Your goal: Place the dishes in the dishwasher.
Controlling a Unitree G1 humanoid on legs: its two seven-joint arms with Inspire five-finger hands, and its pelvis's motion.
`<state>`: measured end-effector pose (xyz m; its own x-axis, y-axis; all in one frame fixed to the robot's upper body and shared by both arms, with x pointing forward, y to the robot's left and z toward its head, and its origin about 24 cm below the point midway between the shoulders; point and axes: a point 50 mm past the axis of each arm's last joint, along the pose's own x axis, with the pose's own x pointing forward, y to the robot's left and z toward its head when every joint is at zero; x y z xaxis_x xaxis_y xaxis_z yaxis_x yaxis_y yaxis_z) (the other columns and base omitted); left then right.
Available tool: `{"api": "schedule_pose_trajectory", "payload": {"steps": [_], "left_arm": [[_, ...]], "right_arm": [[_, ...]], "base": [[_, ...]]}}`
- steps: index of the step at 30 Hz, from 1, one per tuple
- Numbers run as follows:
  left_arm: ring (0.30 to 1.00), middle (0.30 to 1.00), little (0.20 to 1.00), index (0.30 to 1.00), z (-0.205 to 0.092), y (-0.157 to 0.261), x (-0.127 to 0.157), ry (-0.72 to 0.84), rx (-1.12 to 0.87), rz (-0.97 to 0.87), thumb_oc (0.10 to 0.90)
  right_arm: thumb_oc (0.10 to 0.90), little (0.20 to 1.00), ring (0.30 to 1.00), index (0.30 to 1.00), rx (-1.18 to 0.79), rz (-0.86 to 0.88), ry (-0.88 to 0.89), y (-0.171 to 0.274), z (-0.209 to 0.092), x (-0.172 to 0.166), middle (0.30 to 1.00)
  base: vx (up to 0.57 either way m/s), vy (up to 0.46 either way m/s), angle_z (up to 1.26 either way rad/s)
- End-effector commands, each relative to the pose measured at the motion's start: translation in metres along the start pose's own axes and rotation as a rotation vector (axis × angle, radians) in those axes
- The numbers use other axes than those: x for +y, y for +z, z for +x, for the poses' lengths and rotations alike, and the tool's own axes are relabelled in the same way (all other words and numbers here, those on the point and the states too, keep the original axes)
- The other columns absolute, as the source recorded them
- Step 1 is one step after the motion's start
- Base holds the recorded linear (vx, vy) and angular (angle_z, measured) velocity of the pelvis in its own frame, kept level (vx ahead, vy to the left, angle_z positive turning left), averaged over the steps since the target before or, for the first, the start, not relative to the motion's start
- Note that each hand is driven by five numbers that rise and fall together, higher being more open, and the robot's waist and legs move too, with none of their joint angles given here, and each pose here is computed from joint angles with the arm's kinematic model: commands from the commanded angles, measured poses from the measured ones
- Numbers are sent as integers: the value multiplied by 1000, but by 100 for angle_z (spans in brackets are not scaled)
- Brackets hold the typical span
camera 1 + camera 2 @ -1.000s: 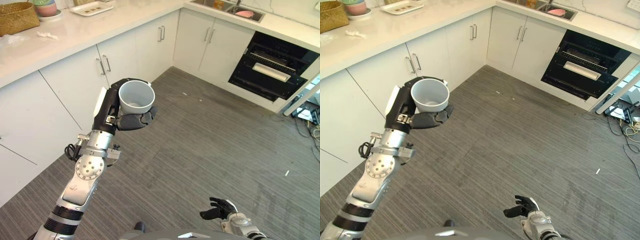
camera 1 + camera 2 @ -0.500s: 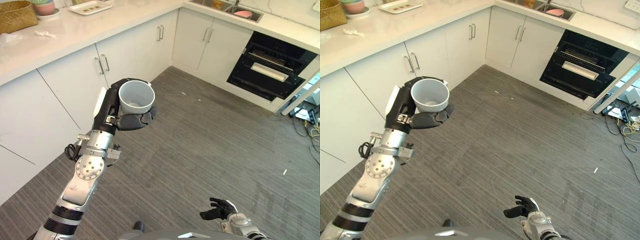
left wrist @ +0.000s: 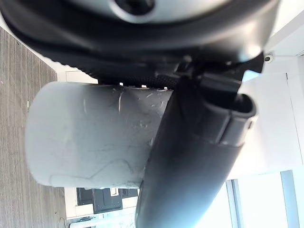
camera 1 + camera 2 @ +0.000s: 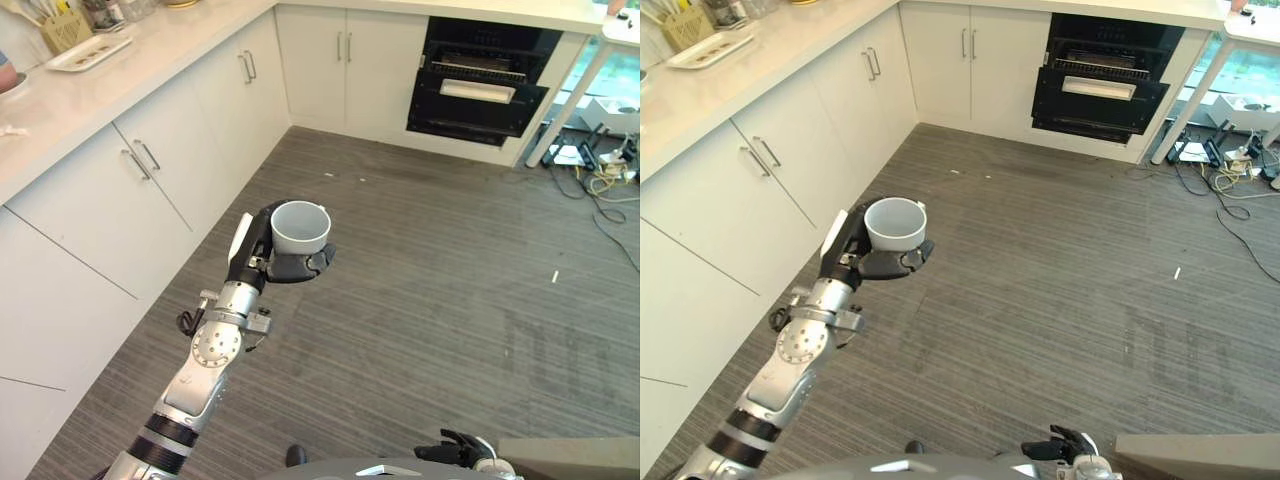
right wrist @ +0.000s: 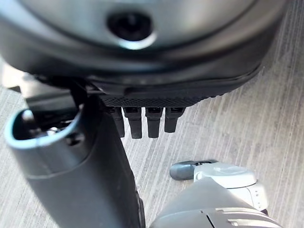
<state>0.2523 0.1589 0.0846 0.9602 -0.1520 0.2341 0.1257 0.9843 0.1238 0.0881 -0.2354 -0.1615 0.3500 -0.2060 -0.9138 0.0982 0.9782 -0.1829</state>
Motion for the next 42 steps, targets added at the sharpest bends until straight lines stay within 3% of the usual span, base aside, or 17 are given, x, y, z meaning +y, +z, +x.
{"api": "schedule_pose_trajectory", "payload": {"steps": [1,13,23,33,42], "left_arm": [[300,300,300,300,18,52,18,96,-297,-29,400],[300,300,300,300,-3,49,33,171,-280,26,400],[300,300,300,300,10,70,23,58,-352,118,400],[300,300,300,300,14,57,15,17,-295,109,400],[300,300,300,300,20,60,2,-35,-311,4,400]], "right_arm": [[800,900,900,900,-68,-22,-70,9,-2,-26,900],[800,900,900,900,-182,-83,-76,32,-2,-16,900],[800,900,900,900,-134,-54,-51,19,-2,-8,900],[800,900,900,900,-53,9,-164,-7,-7,-41,900],[800,900,900,900,-52,219,-291,-17,-15,-76,900]], "base": [[155,-252,1],[469,80,-27],[484,214,15],[671,65,95],[427,-116,27]]}}
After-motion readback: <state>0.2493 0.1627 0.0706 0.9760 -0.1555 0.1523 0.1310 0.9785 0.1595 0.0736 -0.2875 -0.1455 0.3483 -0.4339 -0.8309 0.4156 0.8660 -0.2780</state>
